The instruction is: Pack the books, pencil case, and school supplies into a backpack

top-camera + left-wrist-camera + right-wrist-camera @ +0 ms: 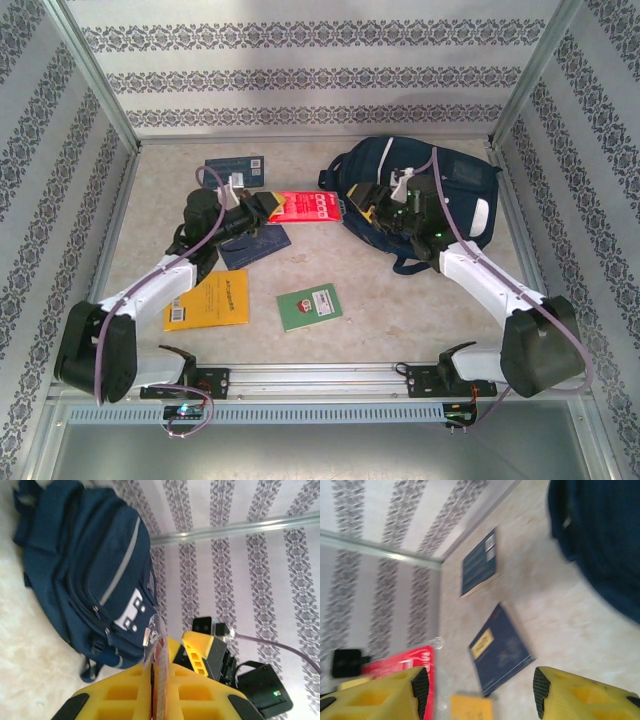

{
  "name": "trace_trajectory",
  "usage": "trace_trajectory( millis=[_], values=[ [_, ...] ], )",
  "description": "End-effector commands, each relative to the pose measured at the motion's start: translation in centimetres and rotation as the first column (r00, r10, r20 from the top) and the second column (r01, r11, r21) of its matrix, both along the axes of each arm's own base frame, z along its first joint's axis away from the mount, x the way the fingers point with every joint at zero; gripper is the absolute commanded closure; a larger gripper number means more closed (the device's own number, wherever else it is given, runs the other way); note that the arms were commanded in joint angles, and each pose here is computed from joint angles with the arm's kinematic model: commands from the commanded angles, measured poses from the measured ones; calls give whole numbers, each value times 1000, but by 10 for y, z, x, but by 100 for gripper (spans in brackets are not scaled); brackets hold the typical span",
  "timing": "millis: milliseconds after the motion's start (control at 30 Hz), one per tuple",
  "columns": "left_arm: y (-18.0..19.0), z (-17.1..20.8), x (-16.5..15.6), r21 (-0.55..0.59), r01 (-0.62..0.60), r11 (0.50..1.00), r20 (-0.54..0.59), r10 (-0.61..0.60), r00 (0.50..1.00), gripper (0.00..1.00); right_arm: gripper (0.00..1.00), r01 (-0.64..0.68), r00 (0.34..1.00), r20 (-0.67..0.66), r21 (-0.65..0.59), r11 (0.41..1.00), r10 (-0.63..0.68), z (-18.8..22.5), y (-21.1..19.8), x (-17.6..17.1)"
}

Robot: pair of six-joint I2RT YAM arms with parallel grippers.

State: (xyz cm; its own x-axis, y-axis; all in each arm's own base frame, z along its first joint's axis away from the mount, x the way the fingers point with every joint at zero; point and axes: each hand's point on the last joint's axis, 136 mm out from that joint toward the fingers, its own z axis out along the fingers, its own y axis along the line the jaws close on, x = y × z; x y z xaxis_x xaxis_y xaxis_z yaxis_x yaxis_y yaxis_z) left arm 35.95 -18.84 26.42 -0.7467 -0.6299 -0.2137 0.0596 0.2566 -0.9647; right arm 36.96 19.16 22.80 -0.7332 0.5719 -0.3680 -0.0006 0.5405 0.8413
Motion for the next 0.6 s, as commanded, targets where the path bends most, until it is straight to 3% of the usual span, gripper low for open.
trace_trajectory(
  millis=[0,233,333,567],
  values=[
    [19,16,-1,125,-49,991,72,40,997,89,43,88,996,41,-196,977,-82,-2,-32,19],
    [27,7,-6,215,-40,976,38,33,999,90,48,65,998,23,-376,924,-61,-17,-57,84],
    [29,11,-8,238,-41,970,63,26,998,90,49,20,998,-45,-438,899,-43,-34,-66,107],
    [37,3,-5,214,-43,976,47,34,998,90,56,-47,989,-145,-398,916,-12,-68,-78,145]
  ],
)
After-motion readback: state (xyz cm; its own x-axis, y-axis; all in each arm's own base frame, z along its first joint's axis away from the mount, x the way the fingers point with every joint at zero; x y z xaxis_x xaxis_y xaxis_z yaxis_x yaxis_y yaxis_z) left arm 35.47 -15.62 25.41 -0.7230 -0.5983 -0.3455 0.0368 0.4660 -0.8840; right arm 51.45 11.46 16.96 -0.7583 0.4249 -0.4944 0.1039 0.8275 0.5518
